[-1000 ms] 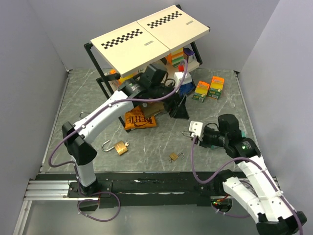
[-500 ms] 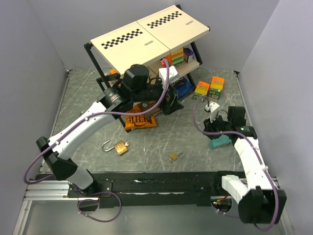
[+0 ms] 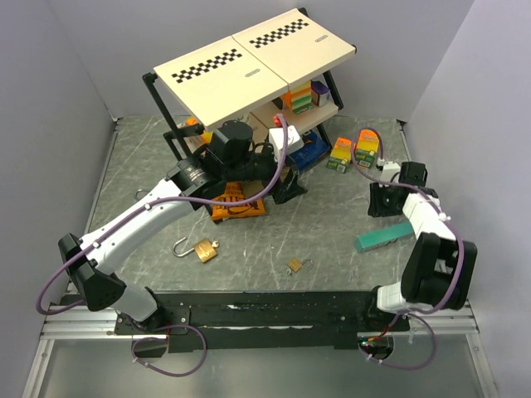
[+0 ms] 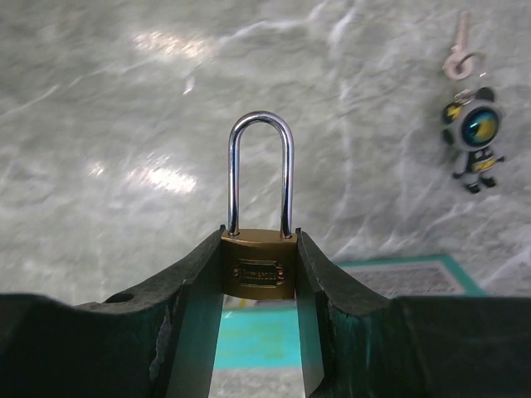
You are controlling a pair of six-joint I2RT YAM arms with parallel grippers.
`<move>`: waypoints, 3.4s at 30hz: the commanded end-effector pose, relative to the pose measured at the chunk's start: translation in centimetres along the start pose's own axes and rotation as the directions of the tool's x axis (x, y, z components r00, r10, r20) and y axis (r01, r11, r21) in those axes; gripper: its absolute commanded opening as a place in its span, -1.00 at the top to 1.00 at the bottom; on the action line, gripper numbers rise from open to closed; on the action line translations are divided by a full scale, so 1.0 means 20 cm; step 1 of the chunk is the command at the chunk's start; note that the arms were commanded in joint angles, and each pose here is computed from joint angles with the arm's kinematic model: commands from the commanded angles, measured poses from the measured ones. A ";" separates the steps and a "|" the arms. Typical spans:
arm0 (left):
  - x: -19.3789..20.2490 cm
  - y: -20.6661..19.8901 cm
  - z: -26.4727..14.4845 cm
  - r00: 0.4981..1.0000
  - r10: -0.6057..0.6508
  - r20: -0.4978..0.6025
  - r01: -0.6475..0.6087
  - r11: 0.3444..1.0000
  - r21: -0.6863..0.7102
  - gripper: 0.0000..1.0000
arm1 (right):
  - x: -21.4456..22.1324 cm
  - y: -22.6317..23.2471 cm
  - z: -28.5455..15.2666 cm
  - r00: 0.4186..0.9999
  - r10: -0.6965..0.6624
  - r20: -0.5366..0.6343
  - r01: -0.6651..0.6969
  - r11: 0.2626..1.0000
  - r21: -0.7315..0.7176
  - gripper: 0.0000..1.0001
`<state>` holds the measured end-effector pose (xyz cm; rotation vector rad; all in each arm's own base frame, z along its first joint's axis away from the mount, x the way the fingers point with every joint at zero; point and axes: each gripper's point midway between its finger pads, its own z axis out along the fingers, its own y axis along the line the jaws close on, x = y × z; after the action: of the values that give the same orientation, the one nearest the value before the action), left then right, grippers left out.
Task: Lock with the key
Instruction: Place the lock at the center of the board, then pick up the lock from the center of the board.
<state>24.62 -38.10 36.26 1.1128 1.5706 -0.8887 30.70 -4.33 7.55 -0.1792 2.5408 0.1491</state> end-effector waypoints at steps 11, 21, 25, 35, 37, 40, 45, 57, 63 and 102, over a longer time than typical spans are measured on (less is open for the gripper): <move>0.01 -0.06 -0.03 1.000 0.005 0.001 -0.005 0.999 0.033 -0.69 | -0.17 -0.26 0.22 0.996 0.082 -0.047 -0.075 0.988 0.134 0.68; 0.06 -0.06 -0.02 1.000 0.003 -0.027 -0.002 0.999 0.035 -0.68 | -0.14 -0.29 0.30 0.989 0.118 -0.094 -0.103 0.984 0.145 0.54; 0.08 -0.07 -0.03 1.000 0.001 -0.031 0.000 0.999 0.038 -0.68 | -0.11 -0.29 0.31 0.985 0.129 -0.116 -0.111 0.982 0.151 0.20; 0.10 -0.07 -0.03 0.999 -0.001 -0.049 0.004 0.999 0.046 -0.66 | -0.14 -0.28 0.27 0.986 0.130 -0.105 -0.114 0.983 0.145 -0.22; 0.13 -0.09 -0.04 0.998 0.010 -0.060 -0.006 0.998 0.063 -0.67 | -0.18 -0.25 0.23 0.990 0.113 -0.081 -0.104 0.988 0.117 -0.23; 0.18 -0.11 -0.04 0.996 0.016 -0.082 -0.008 0.995 0.096 -0.68 | -0.25 -0.19 0.14 0.997 0.075 -0.023 -0.073 0.995 0.071 -0.28; 0.32 -0.15 0.02 0.990 -0.008 -0.144 0.022 0.995 0.097 -0.67 | -0.34 -0.09 -0.05 0.997 0.031 0.065 -0.033 0.999 0.021 -0.37; 1.00 -0.39 0.27 0.847 -0.170 -0.504 0.163 0.985 -0.059 -0.56 | -0.39 0.13 -0.41 0.972 0.013 0.234 -0.004 0.999 -0.040 -0.42; 1.24 -0.50 0.35 0.776 -0.192 -0.600 0.128 0.981 -0.148 -0.63 | -0.29 0.19 -0.48 0.967 0.006 0.256 0.006 0.999 -0.045 -0.42; 1.69 -0.42 0.45 0.602 -0.416 -0.681 0.149 0.897 -0.416 0.30 | -0.23 0.36 -0.69 0.905 -0.059 0.422 0.097 0.993 -0.069 -0.54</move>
<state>15.99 -40.82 2.21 1.0636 2.5229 -0.2924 25.43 0.61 20.21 -0.2293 2.1443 0.2284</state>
